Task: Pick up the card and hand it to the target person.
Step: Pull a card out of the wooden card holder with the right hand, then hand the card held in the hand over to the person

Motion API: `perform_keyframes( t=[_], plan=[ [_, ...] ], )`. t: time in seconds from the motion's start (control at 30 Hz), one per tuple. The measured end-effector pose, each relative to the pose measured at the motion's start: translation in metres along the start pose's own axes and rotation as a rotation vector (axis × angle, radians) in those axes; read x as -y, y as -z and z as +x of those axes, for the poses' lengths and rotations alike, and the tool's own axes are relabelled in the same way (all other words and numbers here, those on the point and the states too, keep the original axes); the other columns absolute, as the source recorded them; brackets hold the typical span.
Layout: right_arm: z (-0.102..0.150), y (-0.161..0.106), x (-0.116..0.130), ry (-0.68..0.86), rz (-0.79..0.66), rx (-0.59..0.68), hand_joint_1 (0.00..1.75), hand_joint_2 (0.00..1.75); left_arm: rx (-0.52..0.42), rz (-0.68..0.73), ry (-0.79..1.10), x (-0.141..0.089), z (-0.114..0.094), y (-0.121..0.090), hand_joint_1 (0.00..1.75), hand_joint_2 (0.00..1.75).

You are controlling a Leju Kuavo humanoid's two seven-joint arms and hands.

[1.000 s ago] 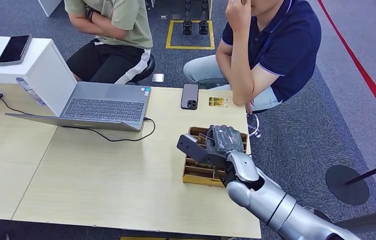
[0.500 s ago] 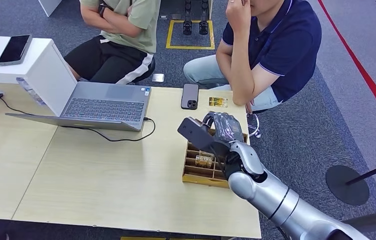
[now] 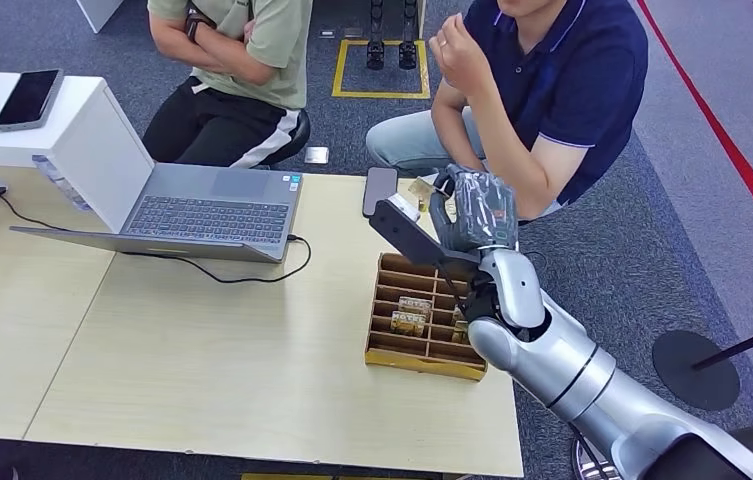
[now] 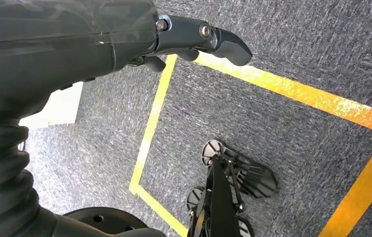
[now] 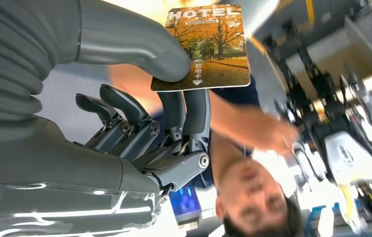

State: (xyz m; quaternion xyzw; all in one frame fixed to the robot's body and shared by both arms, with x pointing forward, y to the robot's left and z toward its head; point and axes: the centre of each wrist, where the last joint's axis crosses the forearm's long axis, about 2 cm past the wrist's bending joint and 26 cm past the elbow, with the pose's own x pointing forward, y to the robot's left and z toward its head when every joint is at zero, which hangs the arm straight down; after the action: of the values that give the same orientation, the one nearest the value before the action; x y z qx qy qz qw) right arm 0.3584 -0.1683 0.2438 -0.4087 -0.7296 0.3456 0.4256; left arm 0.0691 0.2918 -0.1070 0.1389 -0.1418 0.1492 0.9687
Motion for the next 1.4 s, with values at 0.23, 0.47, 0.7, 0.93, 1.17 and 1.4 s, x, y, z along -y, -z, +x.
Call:
perform_keyframes(
  t=[0.23, 0.47, 0.7, 0.93, 1.17, 1.4],
  plan=[
    [-0.012, 0.012, 0.004, -0.115, -0.106, 0.033, 1.71, 1.75, 0.001, -0.006, 0.019, 0.001, 0.001, 0.000, 0.00, 1.75],
    [-0.022, 0.017, 0.004, -0.162, -0.117, 0.017, 1.71, 1.75, 0.006, -0.010, 0.034, 0.002, 0.003, 0.000, 0.00, 1.75],
    [-0.029, 0.018, 0.001, -0.182, -0.110, -0.004, 1.71, 1.75, 0.011, -0.012, 0.037, 0.002, 0.004, 0.000, 0.00, 1.75],
    [-0.032, 0.018, 0.000, -0.196, -0.104, -0.011, 0.86, 1.75, 0.014, -0.015, 0.037, 0.003, 0.005, 0.000, 0.00, 1.75],
    [-0.035, 0.018, -0.002, -0.210, -0.090, -0.029, 0.00, 1.75, 0.030, -0.019, 0.053, 0.003, 0.005, 0.000, 0.00, 0.00],
    [-0.039, 0.017, -0.002, -0.214, -0.085, -0.039, 0.00, 1.75, 0.032, -0.014, 0.054, 0.003, 0.004, 0.000, 0.00, 0.00]
  ],
)
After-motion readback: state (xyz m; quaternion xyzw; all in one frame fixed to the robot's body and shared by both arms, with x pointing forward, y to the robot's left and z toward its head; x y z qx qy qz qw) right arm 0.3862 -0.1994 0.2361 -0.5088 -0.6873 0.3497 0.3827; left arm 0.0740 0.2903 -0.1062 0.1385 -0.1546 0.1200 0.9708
